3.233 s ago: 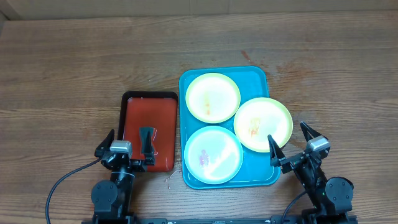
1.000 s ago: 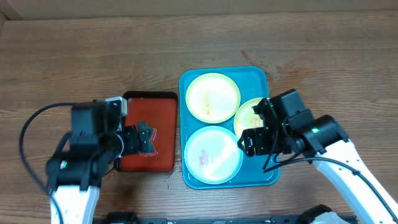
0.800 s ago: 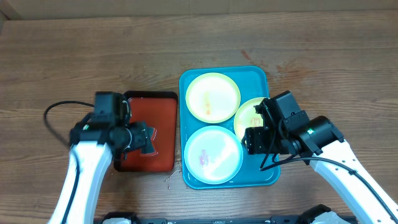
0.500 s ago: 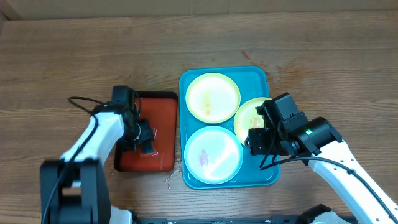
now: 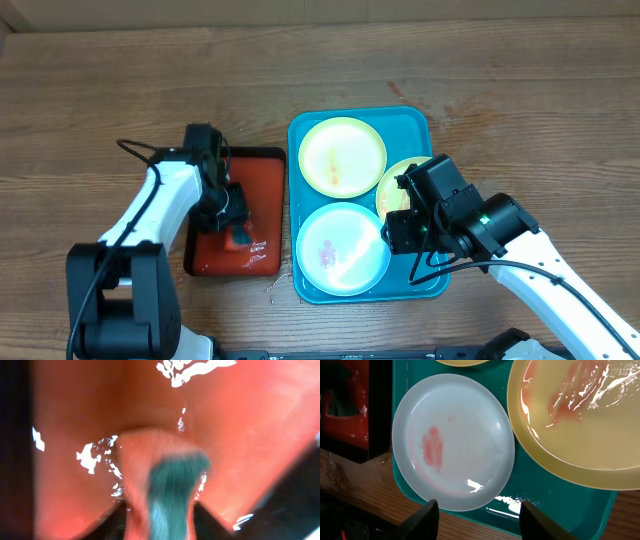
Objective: Clean dirty plates on tray and stack at the side
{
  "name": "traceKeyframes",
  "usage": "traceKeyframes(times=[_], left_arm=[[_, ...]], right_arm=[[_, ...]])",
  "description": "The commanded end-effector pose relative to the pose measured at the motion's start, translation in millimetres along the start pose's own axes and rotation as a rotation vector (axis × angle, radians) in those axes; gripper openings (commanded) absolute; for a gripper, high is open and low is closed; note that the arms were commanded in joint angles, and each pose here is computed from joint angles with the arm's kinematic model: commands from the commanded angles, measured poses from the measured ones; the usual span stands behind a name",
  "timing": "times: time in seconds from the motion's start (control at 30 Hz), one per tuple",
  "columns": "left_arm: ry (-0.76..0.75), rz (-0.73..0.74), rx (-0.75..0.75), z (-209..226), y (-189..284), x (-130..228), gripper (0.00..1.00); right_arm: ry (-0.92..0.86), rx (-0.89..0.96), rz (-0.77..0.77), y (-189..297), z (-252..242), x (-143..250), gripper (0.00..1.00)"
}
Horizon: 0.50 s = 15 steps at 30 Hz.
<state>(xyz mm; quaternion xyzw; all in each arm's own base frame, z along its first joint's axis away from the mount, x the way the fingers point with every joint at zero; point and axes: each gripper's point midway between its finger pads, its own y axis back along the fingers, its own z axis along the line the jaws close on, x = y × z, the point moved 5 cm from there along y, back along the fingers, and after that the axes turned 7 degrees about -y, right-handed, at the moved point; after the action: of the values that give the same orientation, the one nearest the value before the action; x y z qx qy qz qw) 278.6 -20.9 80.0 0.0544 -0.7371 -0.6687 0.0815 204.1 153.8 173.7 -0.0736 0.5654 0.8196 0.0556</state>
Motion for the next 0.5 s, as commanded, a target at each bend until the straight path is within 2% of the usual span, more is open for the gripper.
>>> traceKeyframes(times=[0.0,0.03,0.1,0.33,0.37,0.4,0.47], left_arm=[[-0.035,-0.045,0.013,-4,20,-3,0.63],[-0.034,-0.032,0.01,-3,17,-1,0.67],[-0.029,0.01,0.007,-1,10,8,0.66],[0.01,0.123,0.056,2,-29,46,0.4],[0.018,0.12,0.057,4,-39,51,0.21],[0.022,0.11,0.058,6,-45,53,0.07],[0.02,0.088,0.065,6,-51,52,0.04]], right_arm=[[-0.002,-0.002,-0.004,0,1,0,0.54],[-0.002,-0.001,-0.003,0,1,0,0.54],[-0.003,0.0,-0.003,0,1,0,0.54],[-0.007,0.0,-0.002,0,1,0,0.53],[-0.007,0.0,-0.002,0,1,0,0.53],[-0.007,0.0,-0.002,0,1,0,0.53],[-0.007,0.0,-0.002,0,1,0,0.53]])
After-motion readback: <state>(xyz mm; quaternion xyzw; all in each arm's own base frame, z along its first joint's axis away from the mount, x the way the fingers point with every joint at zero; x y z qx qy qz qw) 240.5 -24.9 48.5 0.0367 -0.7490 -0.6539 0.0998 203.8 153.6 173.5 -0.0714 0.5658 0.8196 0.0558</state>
